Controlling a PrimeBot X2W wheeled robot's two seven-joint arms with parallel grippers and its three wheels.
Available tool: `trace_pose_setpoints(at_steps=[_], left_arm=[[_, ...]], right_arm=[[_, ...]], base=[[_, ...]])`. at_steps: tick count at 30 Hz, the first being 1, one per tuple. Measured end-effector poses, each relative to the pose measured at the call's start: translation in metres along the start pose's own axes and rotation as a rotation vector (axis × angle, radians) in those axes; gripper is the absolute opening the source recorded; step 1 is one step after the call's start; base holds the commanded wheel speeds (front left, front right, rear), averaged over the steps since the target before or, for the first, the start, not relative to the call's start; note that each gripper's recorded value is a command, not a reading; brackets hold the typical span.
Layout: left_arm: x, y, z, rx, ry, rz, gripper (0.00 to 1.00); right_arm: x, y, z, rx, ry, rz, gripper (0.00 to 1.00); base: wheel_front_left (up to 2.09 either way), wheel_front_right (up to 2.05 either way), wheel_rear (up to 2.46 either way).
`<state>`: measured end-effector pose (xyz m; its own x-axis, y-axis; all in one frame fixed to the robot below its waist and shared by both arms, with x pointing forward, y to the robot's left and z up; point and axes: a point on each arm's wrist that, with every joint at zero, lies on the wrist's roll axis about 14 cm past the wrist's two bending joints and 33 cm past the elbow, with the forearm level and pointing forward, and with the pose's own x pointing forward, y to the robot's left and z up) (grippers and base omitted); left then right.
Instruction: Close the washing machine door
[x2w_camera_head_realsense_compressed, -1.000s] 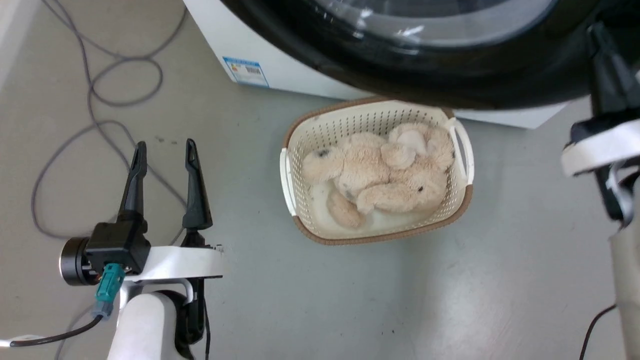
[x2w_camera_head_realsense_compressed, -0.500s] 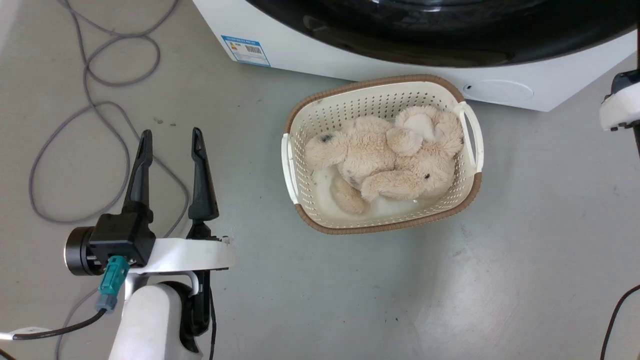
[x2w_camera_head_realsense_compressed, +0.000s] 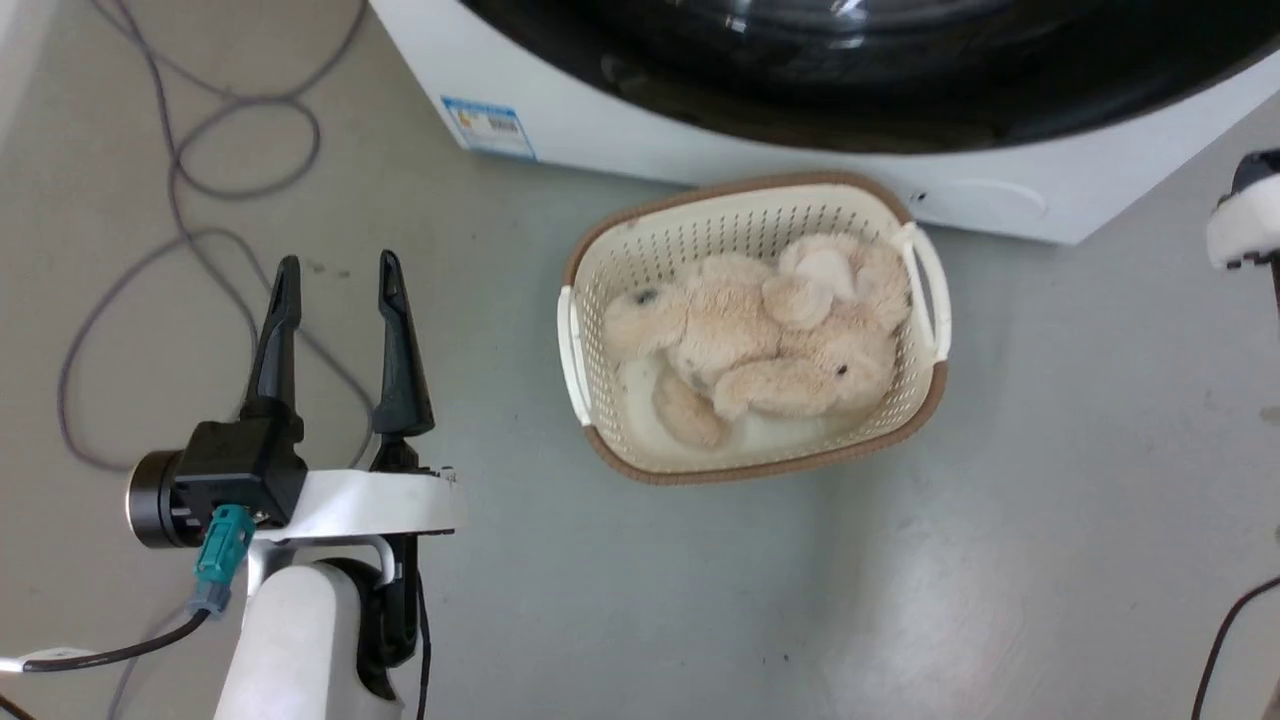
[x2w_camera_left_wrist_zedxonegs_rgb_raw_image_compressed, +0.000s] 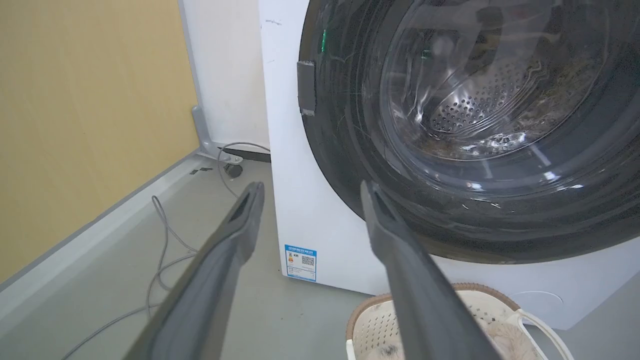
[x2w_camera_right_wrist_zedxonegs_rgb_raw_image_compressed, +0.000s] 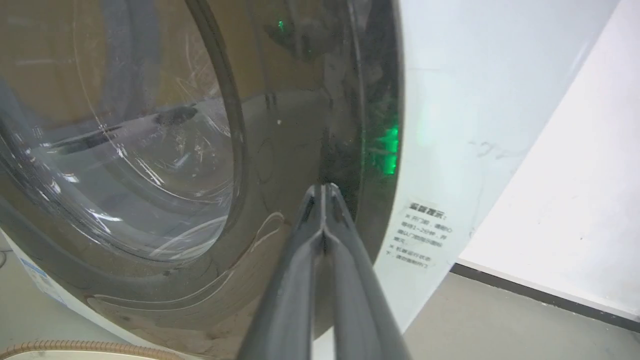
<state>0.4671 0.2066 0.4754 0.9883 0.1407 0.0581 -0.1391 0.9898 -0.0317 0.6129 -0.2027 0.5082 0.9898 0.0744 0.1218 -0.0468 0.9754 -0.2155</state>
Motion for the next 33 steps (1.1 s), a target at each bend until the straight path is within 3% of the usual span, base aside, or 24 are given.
trace_pose_setpoints(at_steps=[13,24,25,26,27,33], left_arm=[[-0.027,-0.003,0.030,0.005,-0.048,-0.014,1.00],[-0.048,-0.022,0.046,-0.009,-0.074,-0.074,1.00],[-0.050,-0.023,0.048,-0.011,-0.076,-0.078,1.00],[-0.053,-0.025,0.049,-0.012,-0.079,-0.083,1.00],[-0.055,-0.026,0.051,-0.012,-0.082,-0.086,1.00],[-0.070,-0.034,0.057,-0.009,-0.092,-0.118,1.00]], right_arm=[[-0.068,-0.031,0.102,0.004,-0.226,-0.079,0.00],[-0.138,-0.033,0.122,0.068,-0.244,-0.101,0.00],[-0.144,-0.031,0.119,0.075,-0.232,-0.096,0.27],[-0.151,-0.030,0.116,0.081,-0.222,-0.095,0.69],[-0.158,-0.030,0.114,0.091,-0.214,-0.098,1.00],[-0.197,-0.028,0.100,0.146,-0.165,-0.116,1.00]], base=[[0.00,0.00,0.00],[0.00,0.00,0.00],[0.00,0.00,0.00],[0.00,0.00,0.00],[0.00,0.00,0.00],[0.00,0.00,0.00]])
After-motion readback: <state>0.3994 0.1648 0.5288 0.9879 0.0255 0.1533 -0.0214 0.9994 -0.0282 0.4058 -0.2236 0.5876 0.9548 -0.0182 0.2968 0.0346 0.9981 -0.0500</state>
